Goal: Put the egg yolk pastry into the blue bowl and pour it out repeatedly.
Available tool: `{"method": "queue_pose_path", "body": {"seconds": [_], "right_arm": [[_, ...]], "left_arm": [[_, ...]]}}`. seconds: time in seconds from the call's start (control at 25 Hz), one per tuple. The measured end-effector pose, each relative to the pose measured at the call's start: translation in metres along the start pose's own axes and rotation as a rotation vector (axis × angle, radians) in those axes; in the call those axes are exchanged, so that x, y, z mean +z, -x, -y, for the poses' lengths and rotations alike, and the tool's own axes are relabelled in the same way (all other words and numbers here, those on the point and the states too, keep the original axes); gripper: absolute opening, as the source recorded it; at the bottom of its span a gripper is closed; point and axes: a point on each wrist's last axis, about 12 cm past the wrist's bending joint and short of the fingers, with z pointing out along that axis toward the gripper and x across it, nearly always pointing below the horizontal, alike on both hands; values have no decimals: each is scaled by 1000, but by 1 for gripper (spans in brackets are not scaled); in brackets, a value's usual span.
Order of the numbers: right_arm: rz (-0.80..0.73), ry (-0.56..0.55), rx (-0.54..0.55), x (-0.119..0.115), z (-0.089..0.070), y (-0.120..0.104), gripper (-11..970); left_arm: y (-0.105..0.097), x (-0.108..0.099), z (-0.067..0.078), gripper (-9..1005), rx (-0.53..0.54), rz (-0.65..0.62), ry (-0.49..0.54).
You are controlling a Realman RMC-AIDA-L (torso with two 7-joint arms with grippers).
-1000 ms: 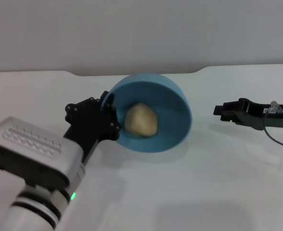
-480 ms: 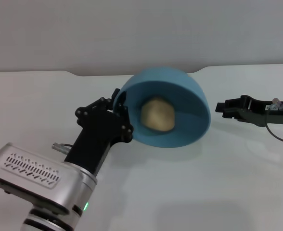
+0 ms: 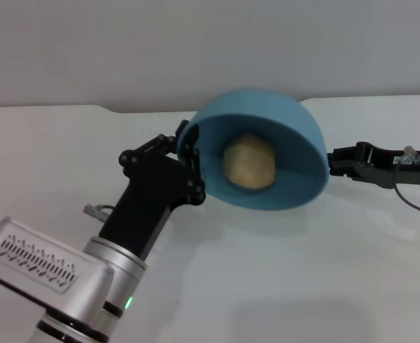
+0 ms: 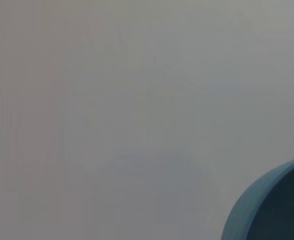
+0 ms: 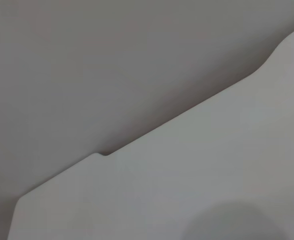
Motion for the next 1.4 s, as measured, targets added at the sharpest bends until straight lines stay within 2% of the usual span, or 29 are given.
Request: {"method": "queue_pose_path", "body": {"seconds": [0.36, 0.84, 1.08, 1.4], "right_arm": [[1, -2, 2, 1, 0, 0, 257], [-14, 2, 1, 3, 1, -4, 256], [-29, 7, -7, 4, 0, -6, 256], [-52, 23, -15, 5, -3, -7, 255]], "left_arm": [[2, -1, -4, -1, 25, 76, -7], [-3, 15, -10, -2, 49, 36, -41], [-1, 41, -21, -2, 10, -56, -14], [12, 92, -51, -2, -80, -333, 10]]}}
